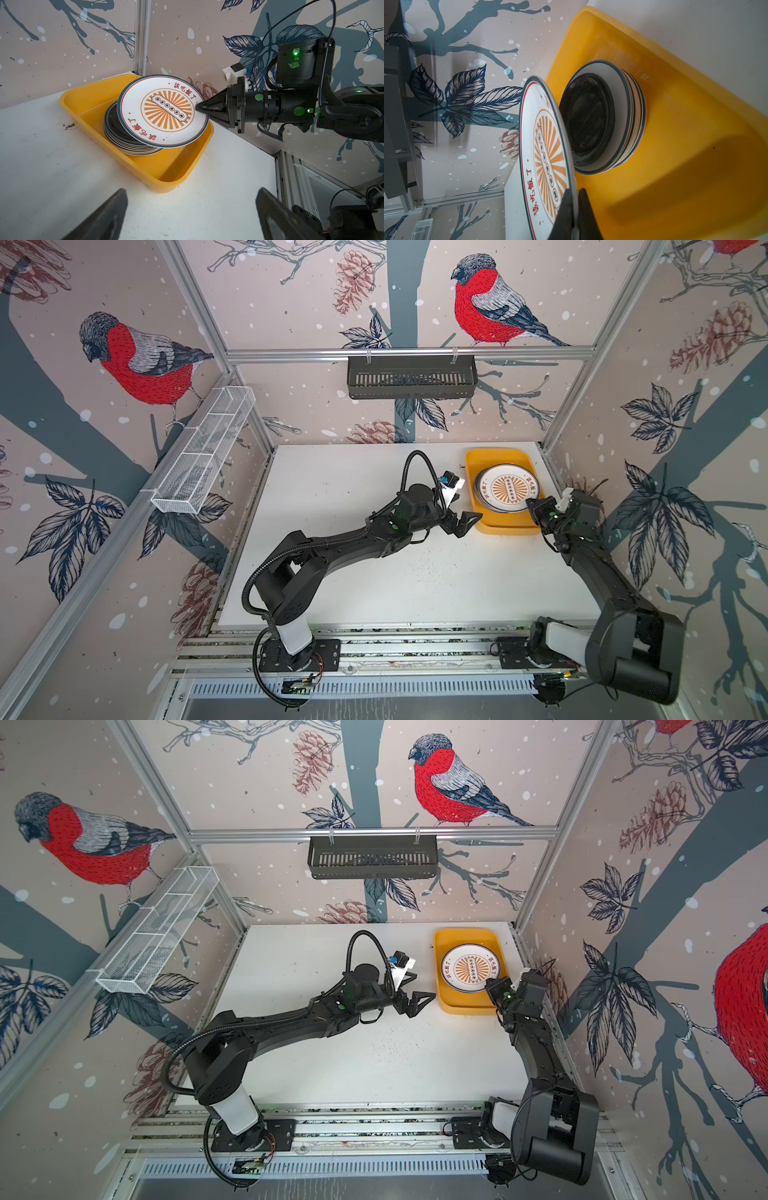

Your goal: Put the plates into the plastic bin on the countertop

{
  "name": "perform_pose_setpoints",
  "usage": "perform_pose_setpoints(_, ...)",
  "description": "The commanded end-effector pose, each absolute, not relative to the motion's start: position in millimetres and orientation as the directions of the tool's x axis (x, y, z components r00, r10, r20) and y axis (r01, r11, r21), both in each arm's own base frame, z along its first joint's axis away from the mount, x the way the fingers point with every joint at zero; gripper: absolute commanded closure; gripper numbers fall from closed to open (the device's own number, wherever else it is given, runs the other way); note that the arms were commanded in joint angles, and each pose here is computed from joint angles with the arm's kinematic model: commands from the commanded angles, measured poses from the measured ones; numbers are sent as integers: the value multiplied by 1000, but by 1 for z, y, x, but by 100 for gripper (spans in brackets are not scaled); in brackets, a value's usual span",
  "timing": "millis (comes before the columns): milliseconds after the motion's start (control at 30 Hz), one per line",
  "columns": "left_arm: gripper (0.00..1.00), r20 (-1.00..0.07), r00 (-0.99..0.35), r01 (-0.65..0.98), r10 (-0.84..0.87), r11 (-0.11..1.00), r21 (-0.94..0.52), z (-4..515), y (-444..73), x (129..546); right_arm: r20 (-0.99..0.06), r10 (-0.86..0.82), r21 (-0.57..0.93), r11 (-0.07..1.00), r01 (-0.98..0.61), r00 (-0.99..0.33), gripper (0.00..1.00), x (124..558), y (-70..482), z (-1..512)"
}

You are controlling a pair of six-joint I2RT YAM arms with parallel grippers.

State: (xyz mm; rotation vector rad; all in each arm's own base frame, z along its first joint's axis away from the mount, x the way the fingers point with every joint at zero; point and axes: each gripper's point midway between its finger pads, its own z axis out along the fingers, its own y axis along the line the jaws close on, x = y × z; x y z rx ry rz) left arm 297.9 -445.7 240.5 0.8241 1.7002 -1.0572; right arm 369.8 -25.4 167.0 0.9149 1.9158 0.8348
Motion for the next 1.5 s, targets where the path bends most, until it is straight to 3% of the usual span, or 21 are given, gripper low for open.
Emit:
perform_pose_setpoints(0, 4, -951, -306, 873, 43, 411, -262, 247, -447, 303, -432, 827, 827, 522, 206, -360, 99, 382, -27, 185)
perform_pose_setpoints(900, 4, -951, -303, 860, 65, 448, -243, 235, -463, 335, -367, 840, 835, 487, 256, -401, 99, 438, -37, 144)
perform_pose_setpoints(1467, 4, -944, -325, 849, 56, 458, -265, 230, -460, 344, -349, 843, 831, 480, 282, -408, 99, 445, -40, 131)
